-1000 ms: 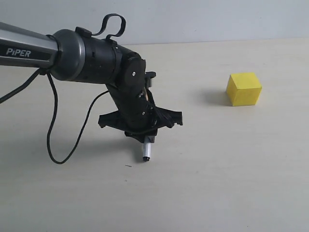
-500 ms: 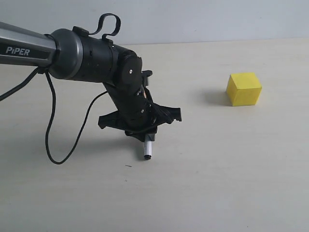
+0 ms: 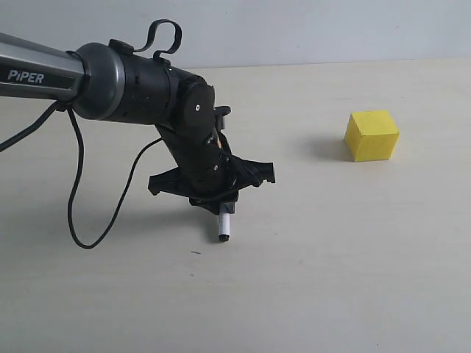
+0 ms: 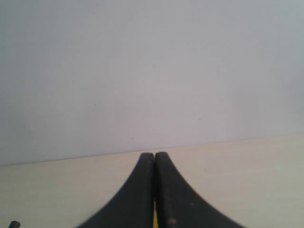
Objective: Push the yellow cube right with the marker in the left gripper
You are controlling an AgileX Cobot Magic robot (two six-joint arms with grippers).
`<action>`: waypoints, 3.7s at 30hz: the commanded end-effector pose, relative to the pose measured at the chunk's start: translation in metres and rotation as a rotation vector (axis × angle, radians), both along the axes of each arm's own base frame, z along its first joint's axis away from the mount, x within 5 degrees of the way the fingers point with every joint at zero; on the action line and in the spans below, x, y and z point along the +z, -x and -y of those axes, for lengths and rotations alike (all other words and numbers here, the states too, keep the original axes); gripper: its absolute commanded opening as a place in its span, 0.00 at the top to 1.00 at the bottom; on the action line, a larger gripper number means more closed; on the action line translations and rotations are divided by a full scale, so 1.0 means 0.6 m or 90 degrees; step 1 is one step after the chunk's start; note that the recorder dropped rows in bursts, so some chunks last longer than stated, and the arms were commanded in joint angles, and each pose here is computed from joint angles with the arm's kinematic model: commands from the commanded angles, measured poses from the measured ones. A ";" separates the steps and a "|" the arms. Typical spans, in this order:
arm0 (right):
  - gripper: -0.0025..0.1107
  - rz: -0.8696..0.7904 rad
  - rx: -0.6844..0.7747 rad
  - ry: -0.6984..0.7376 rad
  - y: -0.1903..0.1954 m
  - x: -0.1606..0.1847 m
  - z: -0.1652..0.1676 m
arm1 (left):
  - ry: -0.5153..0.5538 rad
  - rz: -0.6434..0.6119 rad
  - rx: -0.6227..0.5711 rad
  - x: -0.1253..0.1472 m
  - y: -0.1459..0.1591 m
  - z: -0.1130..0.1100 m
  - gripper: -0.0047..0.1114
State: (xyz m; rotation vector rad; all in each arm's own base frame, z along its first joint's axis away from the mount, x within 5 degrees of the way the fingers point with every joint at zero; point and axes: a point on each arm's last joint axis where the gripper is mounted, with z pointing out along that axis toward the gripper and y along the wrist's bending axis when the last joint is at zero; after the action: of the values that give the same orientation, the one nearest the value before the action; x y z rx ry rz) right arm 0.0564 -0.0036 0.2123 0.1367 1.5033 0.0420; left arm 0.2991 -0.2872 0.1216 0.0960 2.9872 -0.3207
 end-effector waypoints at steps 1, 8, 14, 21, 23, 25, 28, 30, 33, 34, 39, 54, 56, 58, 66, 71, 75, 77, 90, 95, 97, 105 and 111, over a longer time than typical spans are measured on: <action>0.98 0.005 -0.003 0.009 0.000 -0.001 0.000 | 0.003 0.003 0.004 0.000 -0.003 -0.001 0.96; 0.98 0.005 -0.003 0.009 0.000 -0.001 0.000 | 0.002 0.003 0.002 0.000 -0.003 -0.001 0.91; 0.98 0.005 -0.003 0.009 0.000 -0.001 0.000 | 0.002 0.003 0.002 0.000 -0.003 -0.001 0.60; 0.98 0.005 -0.003 0.007 0.000 -0.001 0.000 | -0.003 -0.002 0.002 -0.010 -0.003 0.000 0.53; 0.98 0.005 -0.003 0.007 0.000 -0.001 0.000 | -0.009 -0.008 0.002 -0.019 -0.003 -0.001 0.53; 0.98 0.005 -0.003 0.009 0.000 -0.001 0.000 | -0.013 -0.015 0.003 -0.029 -0.003 -0.001 0.53; 0.98 0.005 -0.003 0.009 0.000 -0.001 0.000 | -0.018 -0.020 0.003 -0.037 -0.003 -0.001 0.53; 0.98 0.005 -0.003 0.009 0.000 -0.001 0.000 | -0.018 -0.020 0.003 -0.037 -0.003 -0.001 0.53; 0.98 0.005 -0.003 0.009 0.000 -0.001 0.000 | -0.016 -0.017 0.003 -0.033 -0.003 -0.001 0.53; 0.98 0.005 -0.003 0.009 0.000 -0.001 0.000 | -0.015 -0.017 0.003 -0.032 -0.003 -0.001 0.53; 0.98 0.005 -0.003 0.009 0.000 -0.001 0.000 | 0.001 0.009 -0.005 0.003 -0.004 0.000 0.53; 0.98 0.005 -0.003 0.009 0.000 -0.001 0.000 | 0.009 0.240 -0.262 0.294 0.050 -0.022 0.95; 0.98 0.005 -0.003 0.009 0.000 -0.001 0.000 | 0.053 0.347 -0.301 0.316 0.097 -0.032 0.95; 0.98 0.005 -0.003 0.009 0.000 -0.001 0.000 | 0.103 0.410 -0.310 0.330 0.135 -0.055 0.95; 0.98 0.005 -0.003 0.009 0.000 -0.001 0.000 | 0.154 0.469 -0.306 0.356 0.206 -0.129 0.95; 0.98 0.005 -0.003 0.009 0.000 -0.001 0.000 | 0.154 0.468 -0.306 0.355 0.206 -0.129 0.95; 0.98 0.005 -0.003 0.009 0.000 -0.001 0.000 | 0.171 0.465 -0.288 0.358 0.206 -0.128 0.95; 0.98 0.005 -0.003 0.009 0.000 -0.001 0.000 | 0.169 0.462 -0.288 0.357 0.207 -0.129 0.95; 0.98 0.005 -0.003 0.009 0.000 -0.001 0.000 | 0.279 0.461 -0.100 0.348 0.282 -0.264 0.95; 0.98 0.005 -0.003 0.006 0.000 -0.001 0.000 | 0.348 0.591 0.034 0.317 0.336 -0.364 0.95; 0.98 0.005 -0.003 0.006 0.000 -0.001 0.000 | 0.330 0.622 0.086 0.293 0.353 -0.394 0.95; 0.98 0.005 -0.003 0.009 0.000 -0.001 0.000 | 0.258 0.777 0.178 0.217 0.404 -0.450 0.95; 0.98 0.005 -0.003 0.009 0.000 -0.001 0.000 | 0.237 0.819 0.213 0.169 0.414 -0.459 0.95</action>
State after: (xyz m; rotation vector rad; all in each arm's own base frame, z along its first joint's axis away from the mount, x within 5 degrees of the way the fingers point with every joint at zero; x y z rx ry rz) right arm 0.0564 -0.0036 0.2123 0.1381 1.5032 0.0436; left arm 0.0495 -0.0128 0.2325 -0.1559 1.6294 -0.5210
